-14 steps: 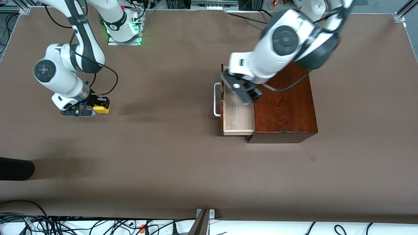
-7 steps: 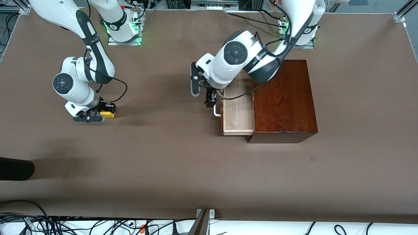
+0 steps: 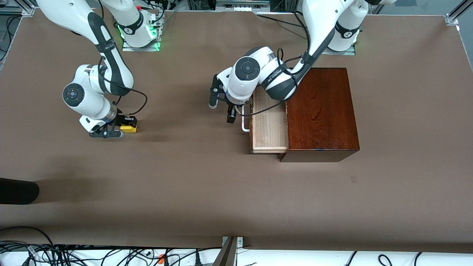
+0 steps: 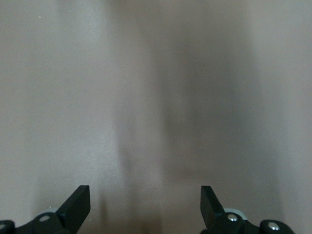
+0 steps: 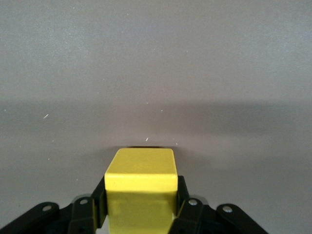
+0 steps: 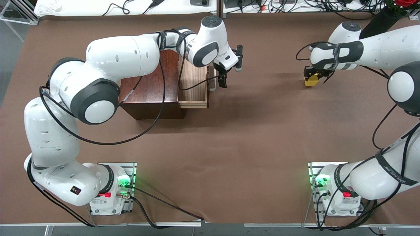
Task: Open drawer, take yellow block, close drawer
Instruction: 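Place the cube with the right gripper while the left gripper pushes the drawer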
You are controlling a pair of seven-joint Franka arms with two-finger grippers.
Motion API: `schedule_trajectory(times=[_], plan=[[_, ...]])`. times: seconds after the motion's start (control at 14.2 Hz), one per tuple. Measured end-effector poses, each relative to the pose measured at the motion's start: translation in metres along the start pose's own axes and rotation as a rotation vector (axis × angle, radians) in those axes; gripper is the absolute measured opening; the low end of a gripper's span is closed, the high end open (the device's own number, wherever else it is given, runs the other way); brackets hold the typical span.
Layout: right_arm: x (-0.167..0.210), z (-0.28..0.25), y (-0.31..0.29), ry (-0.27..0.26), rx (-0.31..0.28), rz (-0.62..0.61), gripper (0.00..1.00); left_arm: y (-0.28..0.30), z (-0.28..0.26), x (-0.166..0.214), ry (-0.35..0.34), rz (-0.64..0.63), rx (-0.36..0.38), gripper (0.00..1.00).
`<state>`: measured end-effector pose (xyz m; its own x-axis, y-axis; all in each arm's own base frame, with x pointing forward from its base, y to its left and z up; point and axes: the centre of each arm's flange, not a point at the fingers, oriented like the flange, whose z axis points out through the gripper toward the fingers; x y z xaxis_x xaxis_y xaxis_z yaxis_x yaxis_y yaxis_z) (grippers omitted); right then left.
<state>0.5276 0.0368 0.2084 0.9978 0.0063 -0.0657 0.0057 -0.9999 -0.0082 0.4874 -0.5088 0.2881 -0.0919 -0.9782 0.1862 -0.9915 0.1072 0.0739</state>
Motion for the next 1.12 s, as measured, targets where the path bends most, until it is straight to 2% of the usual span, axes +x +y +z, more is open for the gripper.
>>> schedule_trajectory(times=[0.21, 0.28, 0.56, 0.63, 0.77, 1.05, 1.12], plan=[[-0.001, 0.001, 0.0, -0.002, 0.0, 0.0, 0.56, -0.009, -0.001, -0.019, -0.047, -0.016, -0.041, 1.0], [-0.001, 0.001, 0.0, -0.005, 0.001, 0.001, 0.6, -0.011, -0.002, -0.022, -0.054, -0.022, -0.05, 1.0], [-0.002, -0.003, -0.001, -0.021, 0.008, 0.002, 0.99, -0.017, -0.004, -0.037, -0.084, -0.047, -0.085, 1.0], [0.001, -0.012, -0.002, -0.013, 0.014, 0.003, 1.0, -0.019, -0.005, -0.042, -0.09, -0.057, -0.095, 1.0], [0.01, -0.046, -0.006, 0.028, 0.037, 0.004, 1.0, -0.022, -0.006, -0.052, -0.104, -0.079, -0.119, 1.0], [0.016, -0.144, 0.0, 0.18, 0.096, 0.047, 1.0, -0.042, -0.018, -0.095, -0.145, -0.133, -0.158, 1.0], [0.011, -0.165, 0.005, 0.198, 0.111, 0.054, 1.0, -0.048, -0.024, -0.108, -0.151, -0.15, -0.161, 1.0]])
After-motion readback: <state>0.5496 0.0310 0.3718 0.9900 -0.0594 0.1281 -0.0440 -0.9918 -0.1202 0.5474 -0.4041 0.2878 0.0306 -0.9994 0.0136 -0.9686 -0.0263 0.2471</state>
